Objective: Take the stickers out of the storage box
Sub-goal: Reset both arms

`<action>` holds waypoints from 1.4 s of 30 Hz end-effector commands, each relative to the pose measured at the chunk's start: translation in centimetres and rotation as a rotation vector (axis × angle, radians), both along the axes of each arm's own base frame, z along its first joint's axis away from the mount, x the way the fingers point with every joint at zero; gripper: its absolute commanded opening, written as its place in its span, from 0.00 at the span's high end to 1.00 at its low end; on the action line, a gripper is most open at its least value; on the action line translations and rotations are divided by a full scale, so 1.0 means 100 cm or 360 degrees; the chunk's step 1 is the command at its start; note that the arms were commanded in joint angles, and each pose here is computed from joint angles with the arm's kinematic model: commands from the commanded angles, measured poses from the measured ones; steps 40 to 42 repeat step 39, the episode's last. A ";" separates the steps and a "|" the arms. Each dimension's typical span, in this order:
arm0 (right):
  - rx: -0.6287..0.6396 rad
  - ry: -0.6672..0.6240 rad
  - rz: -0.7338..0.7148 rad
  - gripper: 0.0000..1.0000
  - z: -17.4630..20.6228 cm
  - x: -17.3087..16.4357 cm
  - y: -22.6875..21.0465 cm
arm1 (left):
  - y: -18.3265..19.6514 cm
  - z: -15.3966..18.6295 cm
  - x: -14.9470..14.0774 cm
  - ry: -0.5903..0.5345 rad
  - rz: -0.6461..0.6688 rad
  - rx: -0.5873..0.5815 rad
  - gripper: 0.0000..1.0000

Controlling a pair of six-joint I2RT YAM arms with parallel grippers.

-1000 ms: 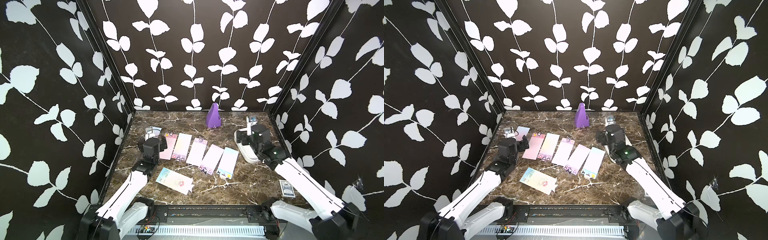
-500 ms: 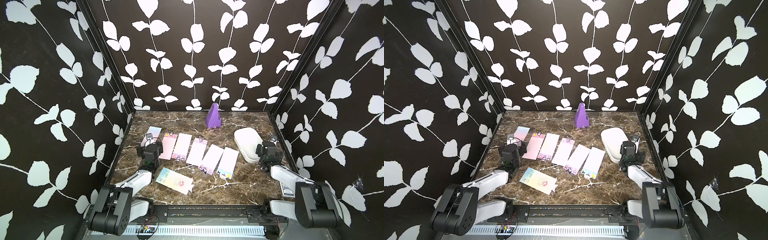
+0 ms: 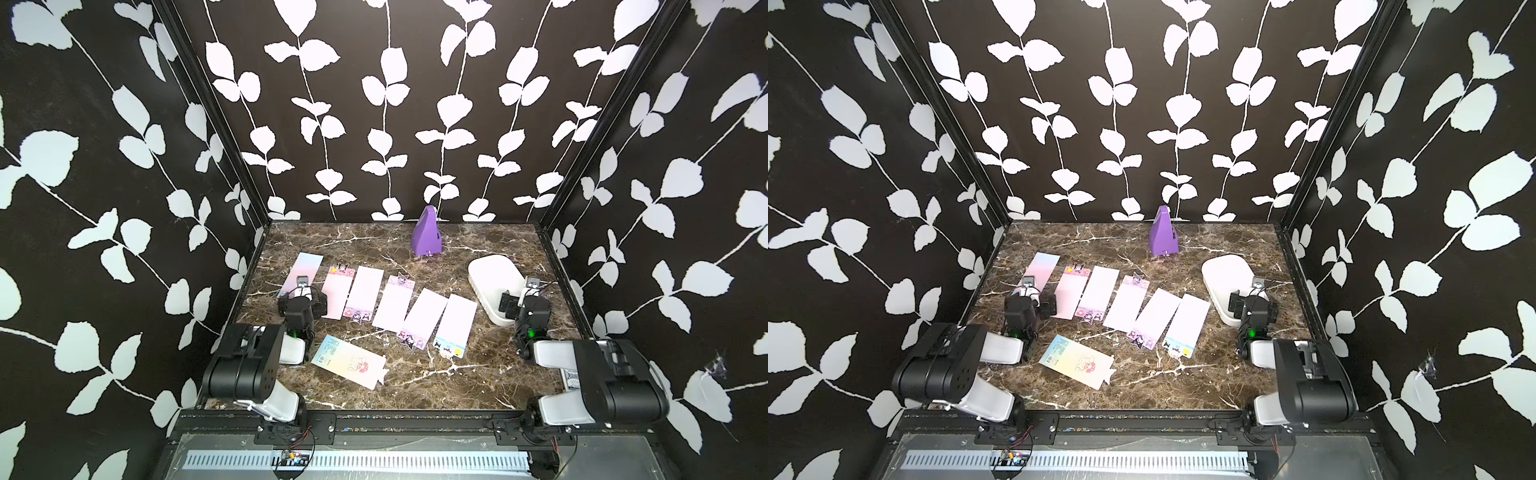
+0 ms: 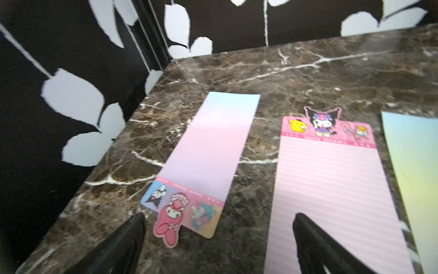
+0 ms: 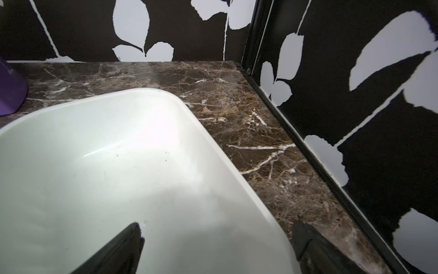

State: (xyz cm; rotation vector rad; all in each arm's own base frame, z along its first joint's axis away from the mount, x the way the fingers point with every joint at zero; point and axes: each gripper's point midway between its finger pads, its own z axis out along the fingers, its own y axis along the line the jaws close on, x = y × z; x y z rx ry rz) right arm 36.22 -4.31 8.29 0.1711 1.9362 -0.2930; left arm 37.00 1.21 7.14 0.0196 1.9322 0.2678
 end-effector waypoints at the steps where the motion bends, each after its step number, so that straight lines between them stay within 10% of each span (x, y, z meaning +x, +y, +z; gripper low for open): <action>1: -0.0005 -0.0159 0.0093 0.00 0.017 0.018 0.009 | -0.021 0.029 0.021 -0.0088 -0.0191 -0.0010 0.01; 42: 0.0002 0.0031 0.0300 0.01 0.008 0.034 0.030 | -0.015 0.024 0.030 -0.0024 -0.0141 -0.0019 0.01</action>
